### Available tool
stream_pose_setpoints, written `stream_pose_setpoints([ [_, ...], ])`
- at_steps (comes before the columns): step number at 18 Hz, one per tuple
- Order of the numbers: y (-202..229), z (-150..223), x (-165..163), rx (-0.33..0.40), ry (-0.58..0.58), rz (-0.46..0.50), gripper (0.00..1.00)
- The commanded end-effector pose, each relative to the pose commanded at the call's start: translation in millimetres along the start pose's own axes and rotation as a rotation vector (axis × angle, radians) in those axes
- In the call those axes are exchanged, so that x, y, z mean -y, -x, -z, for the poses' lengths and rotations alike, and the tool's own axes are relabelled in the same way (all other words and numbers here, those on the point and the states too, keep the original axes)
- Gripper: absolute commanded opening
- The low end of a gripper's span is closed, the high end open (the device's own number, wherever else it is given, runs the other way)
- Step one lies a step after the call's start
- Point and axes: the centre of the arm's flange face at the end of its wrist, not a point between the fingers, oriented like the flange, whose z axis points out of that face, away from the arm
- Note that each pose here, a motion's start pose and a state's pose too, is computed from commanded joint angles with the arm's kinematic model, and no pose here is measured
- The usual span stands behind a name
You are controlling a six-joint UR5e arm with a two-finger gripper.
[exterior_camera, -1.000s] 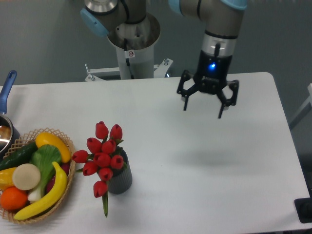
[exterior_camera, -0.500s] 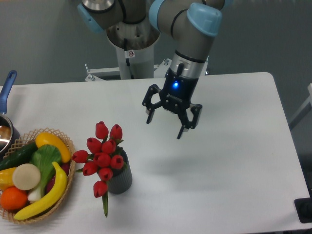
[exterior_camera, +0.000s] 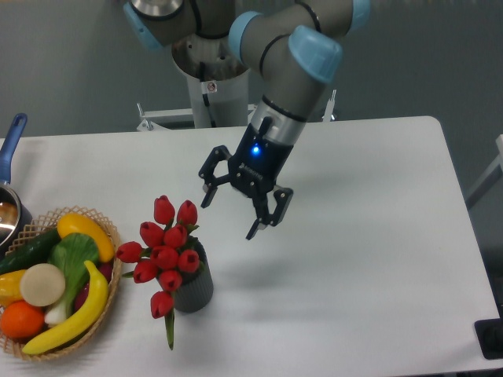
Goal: Pick up the flowers from the vase
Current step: 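Lower the open gripper toward the red tulip stems above the grey vase, then close the gripper around the tulip stems just below the blooms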
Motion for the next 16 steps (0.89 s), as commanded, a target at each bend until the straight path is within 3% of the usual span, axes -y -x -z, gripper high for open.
stream_pose_setpoints([
  [16,-5,-43,10,-0.083,-0.103,-0.045,1.0],
])
